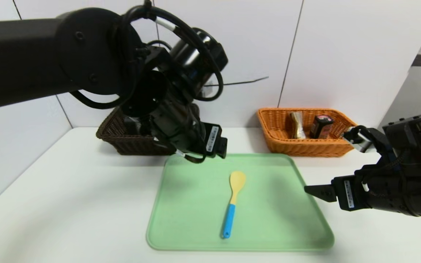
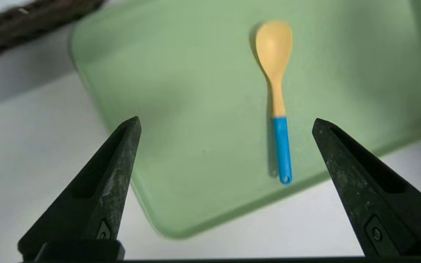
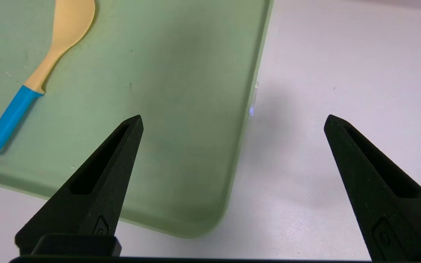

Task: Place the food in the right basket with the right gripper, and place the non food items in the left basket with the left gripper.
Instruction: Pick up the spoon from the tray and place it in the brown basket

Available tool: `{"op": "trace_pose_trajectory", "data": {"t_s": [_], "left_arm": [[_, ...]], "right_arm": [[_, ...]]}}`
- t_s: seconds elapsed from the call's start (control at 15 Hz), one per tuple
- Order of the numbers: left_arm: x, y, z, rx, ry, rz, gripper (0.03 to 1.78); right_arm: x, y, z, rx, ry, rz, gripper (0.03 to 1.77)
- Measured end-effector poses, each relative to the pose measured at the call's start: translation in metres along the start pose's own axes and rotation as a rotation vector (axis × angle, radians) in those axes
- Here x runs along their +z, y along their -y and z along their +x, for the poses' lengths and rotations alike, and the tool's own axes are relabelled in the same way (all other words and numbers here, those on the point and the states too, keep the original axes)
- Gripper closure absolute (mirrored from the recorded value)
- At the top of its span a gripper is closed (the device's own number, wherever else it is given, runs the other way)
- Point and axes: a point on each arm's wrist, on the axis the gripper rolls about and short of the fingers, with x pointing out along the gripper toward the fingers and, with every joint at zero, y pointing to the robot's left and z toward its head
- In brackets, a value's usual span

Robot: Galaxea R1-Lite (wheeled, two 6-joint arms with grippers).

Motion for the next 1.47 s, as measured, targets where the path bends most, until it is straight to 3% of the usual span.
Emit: {"op": "trace_pose_trajectory", "data": {"t_s": [0.33,0.67,1.0,1.47], "left_arm": [[-0.016,0.034,0.029,-0.066,-0.105,0.037,0.14],[-0.019,0.043,0.049,-0.096,-0.136,0.033,0.12],[-0.025,0.047,0.071,-0.075,-0.185,0.063,0.12],[-0.033,0.054,0.104,-0.058,-0.226,0.094,0.12]], "right_arm": [[0.029,-0.001,-0.009,-0.008,0.056,0.008,0.09],[0.075,0.005,-0.041,-0.034,0.060,0.015,0.09],[0.075,0.015,-0.056,-0.078,-0.054,-0.022,0.09],[0.068,0.016,-0.056,-0.084,-0.079,-0.016,0.09]]}}
